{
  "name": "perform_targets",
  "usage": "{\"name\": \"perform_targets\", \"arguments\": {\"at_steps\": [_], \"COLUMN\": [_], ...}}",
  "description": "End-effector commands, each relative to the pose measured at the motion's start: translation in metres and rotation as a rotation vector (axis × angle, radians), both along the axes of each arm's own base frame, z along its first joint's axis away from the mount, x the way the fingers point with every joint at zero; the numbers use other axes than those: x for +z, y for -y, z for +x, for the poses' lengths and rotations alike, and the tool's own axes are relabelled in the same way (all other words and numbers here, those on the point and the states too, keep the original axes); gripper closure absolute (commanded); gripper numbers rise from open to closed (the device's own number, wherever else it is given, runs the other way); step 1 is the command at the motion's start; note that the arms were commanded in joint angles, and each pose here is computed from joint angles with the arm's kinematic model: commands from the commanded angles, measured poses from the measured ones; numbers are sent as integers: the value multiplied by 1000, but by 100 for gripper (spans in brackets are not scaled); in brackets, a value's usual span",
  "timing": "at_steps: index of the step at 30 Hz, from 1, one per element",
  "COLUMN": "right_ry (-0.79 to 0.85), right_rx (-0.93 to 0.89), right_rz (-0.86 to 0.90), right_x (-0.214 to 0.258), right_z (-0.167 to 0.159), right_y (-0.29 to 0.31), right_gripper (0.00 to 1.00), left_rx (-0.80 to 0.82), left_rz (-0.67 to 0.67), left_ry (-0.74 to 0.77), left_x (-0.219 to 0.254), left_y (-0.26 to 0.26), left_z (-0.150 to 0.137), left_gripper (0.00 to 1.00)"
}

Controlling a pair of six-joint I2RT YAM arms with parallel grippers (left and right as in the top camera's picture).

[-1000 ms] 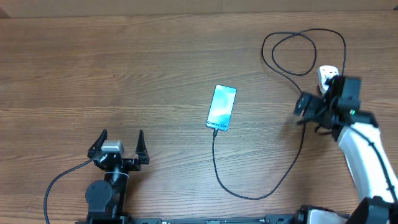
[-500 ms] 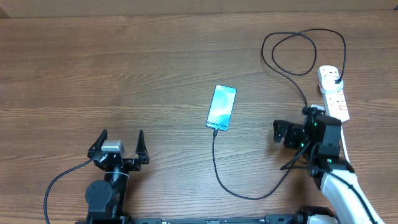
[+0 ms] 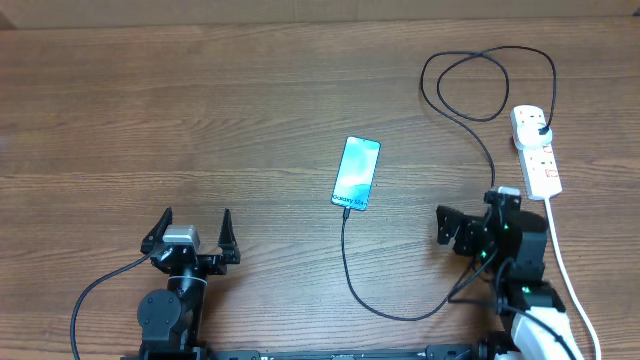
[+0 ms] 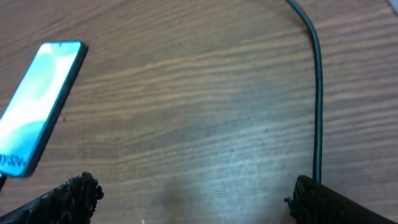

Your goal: Plug charger to phone and switch on socket

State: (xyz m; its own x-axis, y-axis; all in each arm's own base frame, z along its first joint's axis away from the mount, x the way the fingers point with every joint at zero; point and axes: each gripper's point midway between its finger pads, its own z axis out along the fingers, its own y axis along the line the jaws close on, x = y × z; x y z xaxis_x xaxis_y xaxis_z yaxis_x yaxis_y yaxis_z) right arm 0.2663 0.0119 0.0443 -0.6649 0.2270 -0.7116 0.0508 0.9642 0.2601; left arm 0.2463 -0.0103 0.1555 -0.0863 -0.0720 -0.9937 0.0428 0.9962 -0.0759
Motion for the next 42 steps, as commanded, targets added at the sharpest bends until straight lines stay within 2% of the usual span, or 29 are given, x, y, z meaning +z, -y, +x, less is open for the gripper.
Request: {"name": "perform_targets", "arguments": {"at_steps": [1,19,42], "right_ry": [26,219,674], "right_rx": [16,45,94], "right_rz": [0,8,-23], "right_x": [-6,15,119], "right_z": [-8,-21,-21], "right_y": [-4,-11,-22], "right_gripper": [0,0,0], "left_rx": [12,12,12], "left_rz": [16,16,16], "left_ry": [6,6,6], "left_x": [0,0,0], "left_y": [-3,-3,-3], "left_z": [0,0,0], "left_gripper": [0,0,0]}}
